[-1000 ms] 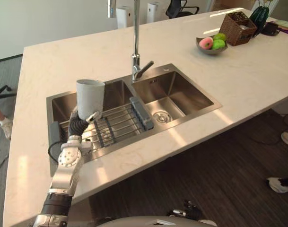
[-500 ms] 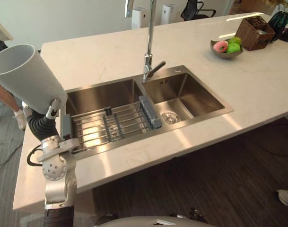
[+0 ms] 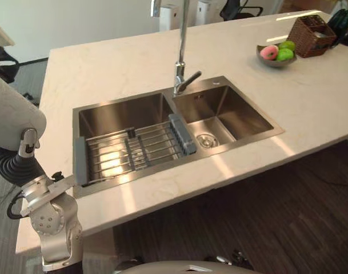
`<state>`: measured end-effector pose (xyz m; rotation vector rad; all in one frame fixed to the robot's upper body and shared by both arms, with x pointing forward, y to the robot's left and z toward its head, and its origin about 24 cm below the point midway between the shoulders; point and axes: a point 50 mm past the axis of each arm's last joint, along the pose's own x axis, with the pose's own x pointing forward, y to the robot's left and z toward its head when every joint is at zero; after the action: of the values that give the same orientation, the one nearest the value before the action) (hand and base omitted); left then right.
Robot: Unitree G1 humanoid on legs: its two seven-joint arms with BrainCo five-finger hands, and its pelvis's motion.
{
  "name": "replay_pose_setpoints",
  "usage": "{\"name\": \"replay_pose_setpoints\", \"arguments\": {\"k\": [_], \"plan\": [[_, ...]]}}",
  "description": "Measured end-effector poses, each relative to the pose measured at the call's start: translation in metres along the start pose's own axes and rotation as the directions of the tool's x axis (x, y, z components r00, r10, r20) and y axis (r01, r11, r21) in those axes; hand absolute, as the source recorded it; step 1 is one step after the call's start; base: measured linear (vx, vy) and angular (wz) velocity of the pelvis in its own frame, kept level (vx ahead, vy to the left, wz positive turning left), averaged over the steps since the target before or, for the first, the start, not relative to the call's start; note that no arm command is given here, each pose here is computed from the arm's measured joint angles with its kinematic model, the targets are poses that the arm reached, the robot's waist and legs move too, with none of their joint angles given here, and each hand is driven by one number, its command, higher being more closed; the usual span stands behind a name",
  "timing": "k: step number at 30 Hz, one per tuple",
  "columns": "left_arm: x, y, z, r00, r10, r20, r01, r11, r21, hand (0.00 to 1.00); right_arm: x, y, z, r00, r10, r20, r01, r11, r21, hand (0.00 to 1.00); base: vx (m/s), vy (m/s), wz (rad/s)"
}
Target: Walk over to the sink, pick up the cup, carry it to the dishwasher, place the cup inside the dishwasher, then close the dishwasher door
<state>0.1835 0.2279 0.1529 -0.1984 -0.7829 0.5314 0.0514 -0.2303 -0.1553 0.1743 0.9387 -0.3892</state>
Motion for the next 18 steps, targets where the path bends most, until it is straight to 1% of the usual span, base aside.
{"name": "replay_pose_setpoints", "arguments": {"k": [4,8,11,15,18], "plan": [[0.003,-0.019,-0.005,0.999,-0.035,-0.010,0.034,0.994,-0.104,1.00,-0.008,-0.010,-0.015,0.998,-0.049,-0.043,0.053,0.992,0.116,0.00,0.06,-0.002,-0.04],[0.003,-0.021,-0.016,0.999,-0.013,-0.053,0.004,0.988,-0.157,1.00,-0.019,-0.017,-0.036,0.989,-0.093,-0.112,0.115,0.971,0.208,0.00,0.10,0.002,0.20],[0.001,-0.018,-0.019,0.997,0.004,-0.076,-0.016,0.986,-0.164,1.00,-0.023,-0.021,-0.045,0.982,-0.116,-0.148,0.151,0.955,0.254,0.00,0.08,-0.023,0.33],[0.000,-0.016,-0.019,0.997,0.011,-0.079,-0.023,0.988,-0.156,1.00,-0.021,-0.017,-0.042,0.985,-0.110,-0.136,0.142,0.956,0.258,0.00,0.01,-0.009,0.15],[-0.004,-0.008,-0.020,0.995,0.018,-0.096,-0.030,0.992,-0.121,1.00,-0.020,-0.014,-0.041,0.986,-0.101,-0.130,0.131,0.958,0.254,0.00,-0.06,-0.031,0.10]]}}
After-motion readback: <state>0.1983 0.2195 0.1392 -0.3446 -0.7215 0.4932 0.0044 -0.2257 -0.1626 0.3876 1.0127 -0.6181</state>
